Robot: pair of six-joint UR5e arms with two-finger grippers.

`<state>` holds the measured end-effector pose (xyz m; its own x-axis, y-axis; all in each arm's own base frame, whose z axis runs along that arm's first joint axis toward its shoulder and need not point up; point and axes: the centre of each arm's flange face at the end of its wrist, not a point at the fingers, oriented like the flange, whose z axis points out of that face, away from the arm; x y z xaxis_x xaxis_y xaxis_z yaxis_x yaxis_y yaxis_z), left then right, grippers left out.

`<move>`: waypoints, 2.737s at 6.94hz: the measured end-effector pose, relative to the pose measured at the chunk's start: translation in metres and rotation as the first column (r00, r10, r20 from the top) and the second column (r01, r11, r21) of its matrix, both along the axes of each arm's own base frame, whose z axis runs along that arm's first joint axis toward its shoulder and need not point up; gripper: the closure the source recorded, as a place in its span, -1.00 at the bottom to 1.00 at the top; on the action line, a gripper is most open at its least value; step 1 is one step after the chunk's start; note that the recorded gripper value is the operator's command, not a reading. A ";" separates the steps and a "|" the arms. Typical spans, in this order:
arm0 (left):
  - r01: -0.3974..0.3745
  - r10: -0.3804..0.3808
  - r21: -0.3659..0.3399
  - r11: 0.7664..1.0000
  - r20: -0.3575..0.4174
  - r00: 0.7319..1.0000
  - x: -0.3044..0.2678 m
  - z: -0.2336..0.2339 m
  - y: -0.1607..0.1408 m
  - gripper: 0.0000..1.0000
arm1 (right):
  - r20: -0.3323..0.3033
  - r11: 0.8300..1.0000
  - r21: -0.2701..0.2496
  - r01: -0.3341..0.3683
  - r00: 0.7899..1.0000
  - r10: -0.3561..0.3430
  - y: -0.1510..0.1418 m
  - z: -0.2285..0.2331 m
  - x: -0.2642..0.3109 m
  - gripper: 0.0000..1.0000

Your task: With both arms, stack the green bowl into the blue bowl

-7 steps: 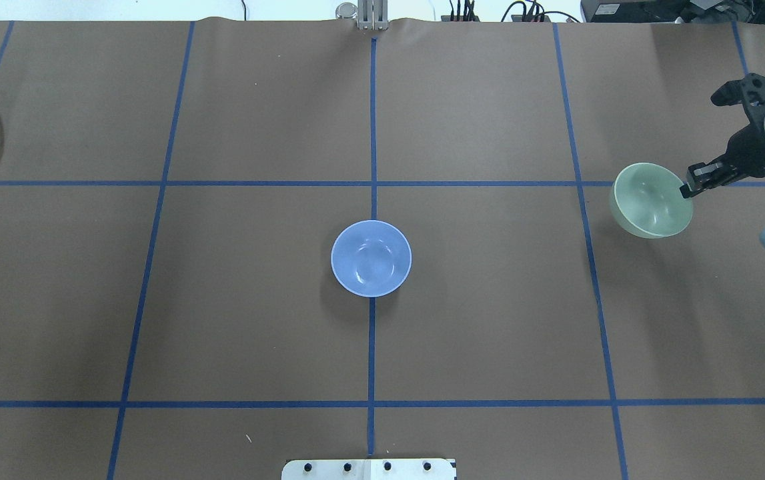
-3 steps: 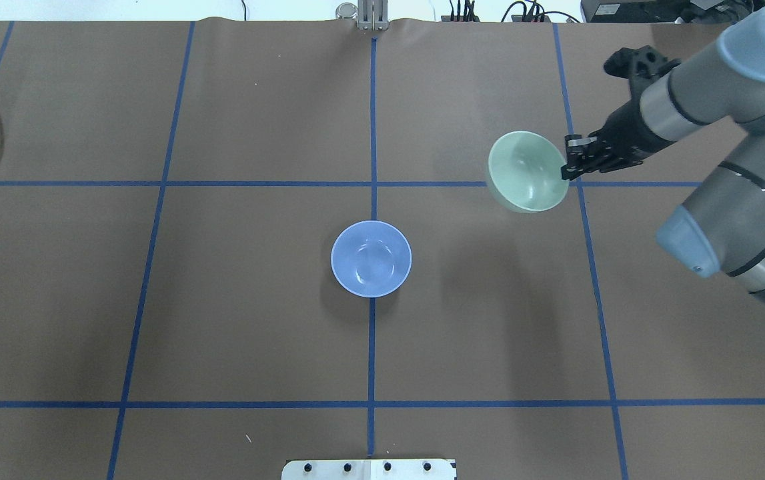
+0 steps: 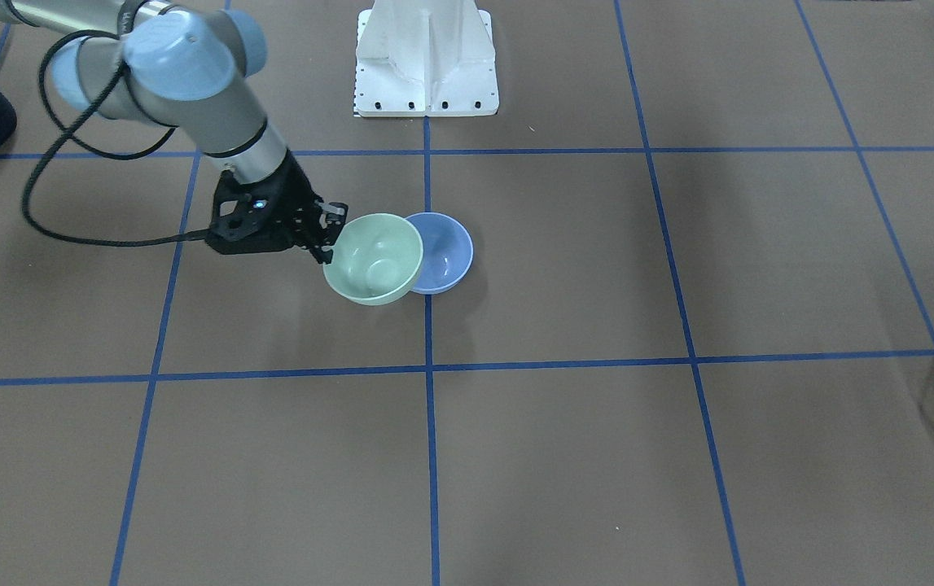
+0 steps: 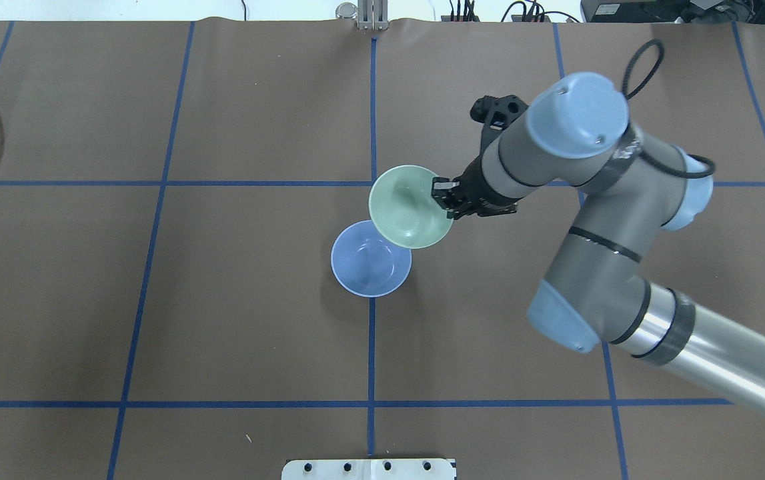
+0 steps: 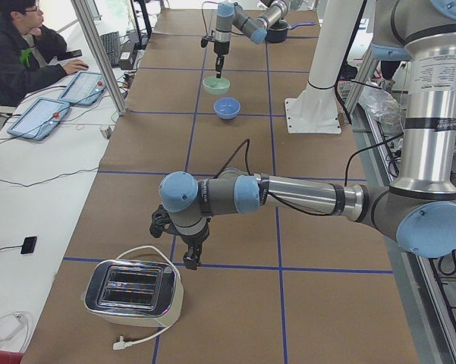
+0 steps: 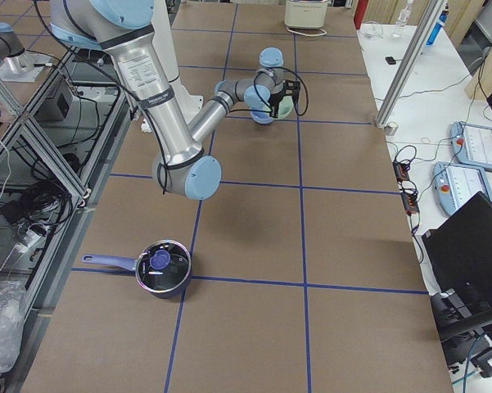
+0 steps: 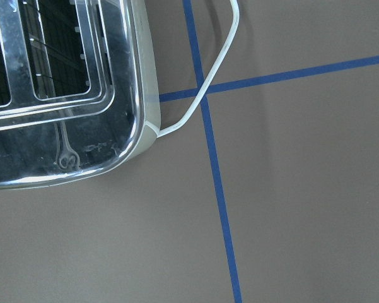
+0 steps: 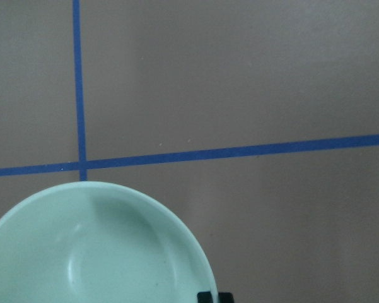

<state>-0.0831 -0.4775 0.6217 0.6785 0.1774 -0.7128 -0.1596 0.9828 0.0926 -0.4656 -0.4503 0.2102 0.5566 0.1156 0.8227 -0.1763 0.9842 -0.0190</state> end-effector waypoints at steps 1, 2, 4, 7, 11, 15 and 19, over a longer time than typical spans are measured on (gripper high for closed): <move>0.000 0.000 -0.002 1.000 0.000 1.000 0.000 0.001 0.001 -0.97 | -0.041 1.000 -0.009 -0.006 0.999 0.006 0.020 -0.027 -0.027 1.00; 0.000 0.000 -0.003 1.000 0.000 1.000 0.000 0.002 0.001 -0.97 | -0.070 1.000 -0.006 -0.010 0.997 0.009 0.032 -0.037 -0.044 1.00; 0.000 0.000 -0.003 1.000 0.000 1.000 0.000 0.002 0.002 -0.97 | -0.105 1.000 -0.007 -0.010 0.994 0.009 0.039 -0.033 -0.061 1.00; 0.000 0.000 -0.002 1.000 0.000 1.000 0.000 0.001 0.002 -0.97 | -0.150 1.000 -0.020 -0.001 0.989 -0.002 0.034 -0.013 -0.077 1.00; 0.000 0.000 0.014 1.000 0.001 1.000 0.000 0.001 0.000 -0.97 | -0.166 1.000 -0.024 0.011 0.986 -0.015 0.035 -0.005 -0.085 1.00; 0.000 0.000 0.010 1.000 0.000 1.000 0.000 0.004 0.000 -0.96 | -0.145 1.000 -0.013 0.014 0.989 -0.016 0.036 -0.007 -0.085 0.35; 0.000 0.000 0.010 1.000 0.000 1.000 0.000 0.004 0.000 -0.97 | -0.094 1.000 0.016 0.004 0.996 -0.002 0.029 0.007 -0.081 -0.99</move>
